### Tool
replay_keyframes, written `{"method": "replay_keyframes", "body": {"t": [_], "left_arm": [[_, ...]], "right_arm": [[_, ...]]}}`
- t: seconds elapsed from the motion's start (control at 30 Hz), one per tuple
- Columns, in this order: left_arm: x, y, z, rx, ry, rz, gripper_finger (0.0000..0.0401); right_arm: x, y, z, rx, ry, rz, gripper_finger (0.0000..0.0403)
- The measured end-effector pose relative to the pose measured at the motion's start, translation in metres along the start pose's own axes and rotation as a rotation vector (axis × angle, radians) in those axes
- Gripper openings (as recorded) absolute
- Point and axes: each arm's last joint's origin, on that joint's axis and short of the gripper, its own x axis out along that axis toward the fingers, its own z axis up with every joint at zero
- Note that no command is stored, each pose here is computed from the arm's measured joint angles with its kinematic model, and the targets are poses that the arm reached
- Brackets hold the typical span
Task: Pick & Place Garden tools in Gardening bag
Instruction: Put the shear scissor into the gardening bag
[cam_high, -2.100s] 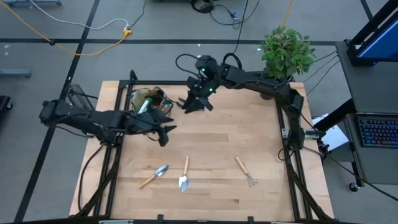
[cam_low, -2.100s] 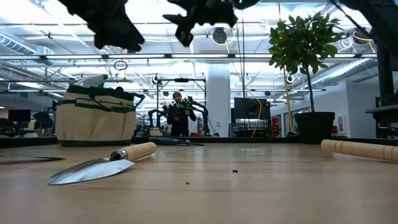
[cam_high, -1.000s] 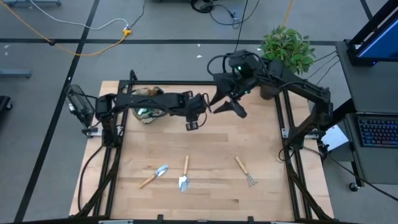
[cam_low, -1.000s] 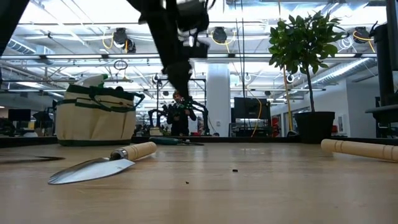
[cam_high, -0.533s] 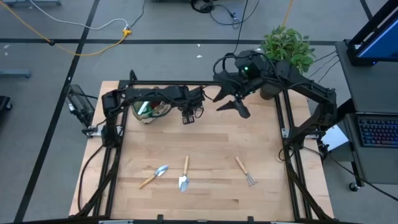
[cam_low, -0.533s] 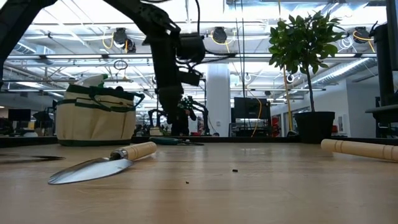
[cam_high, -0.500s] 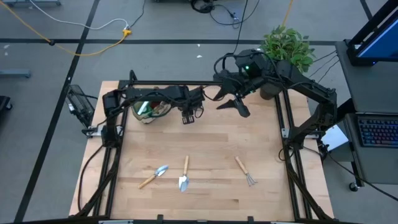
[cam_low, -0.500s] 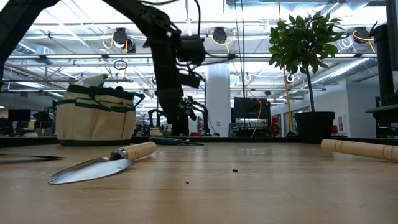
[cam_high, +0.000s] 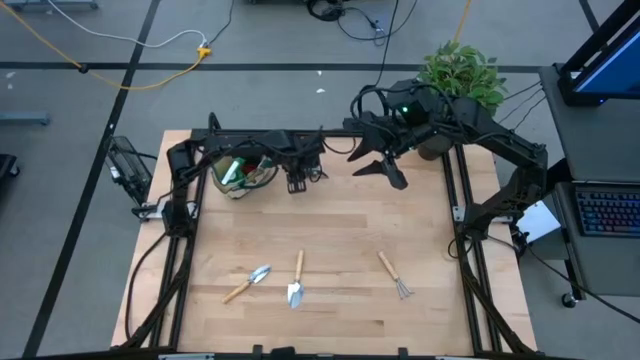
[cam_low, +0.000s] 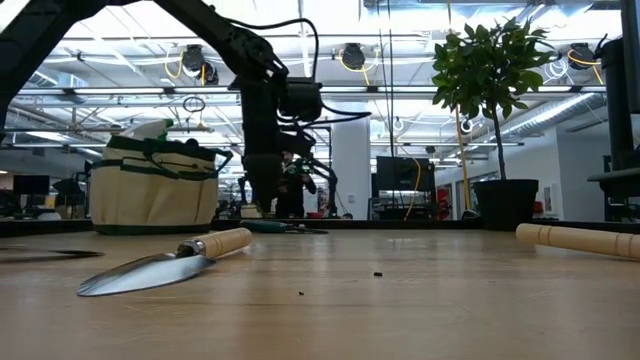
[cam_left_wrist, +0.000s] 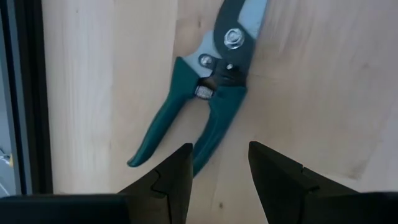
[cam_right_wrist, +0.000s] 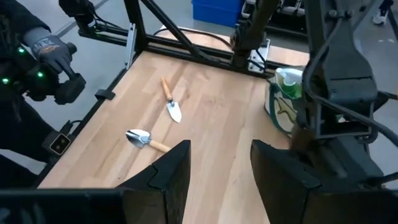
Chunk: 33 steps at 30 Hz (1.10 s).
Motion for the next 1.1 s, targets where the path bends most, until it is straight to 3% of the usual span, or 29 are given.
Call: {"method": "replay_keyframes", "body": {"t": [0.47,0.87,1.1], "left_arm": [[0.014,0.003,-0.011,0.022,0.011,-0.048,0.0165],[0.018,0.007,-0.008,0.005,-0.044,-0.013,0.0216],[0.035,0.006,-0.023,-0.009,-0.007,-0.051,0.0218]], "right_arm": [[0.0,0.0,0.0,0.003,-0.001,-0.001,0.016],[0.0,0.0,0.0,0.011,-0.001,-0.001,0.016],[0.0,0.0,0.001,0.032,-0.009,-0.004,0.016]]}}
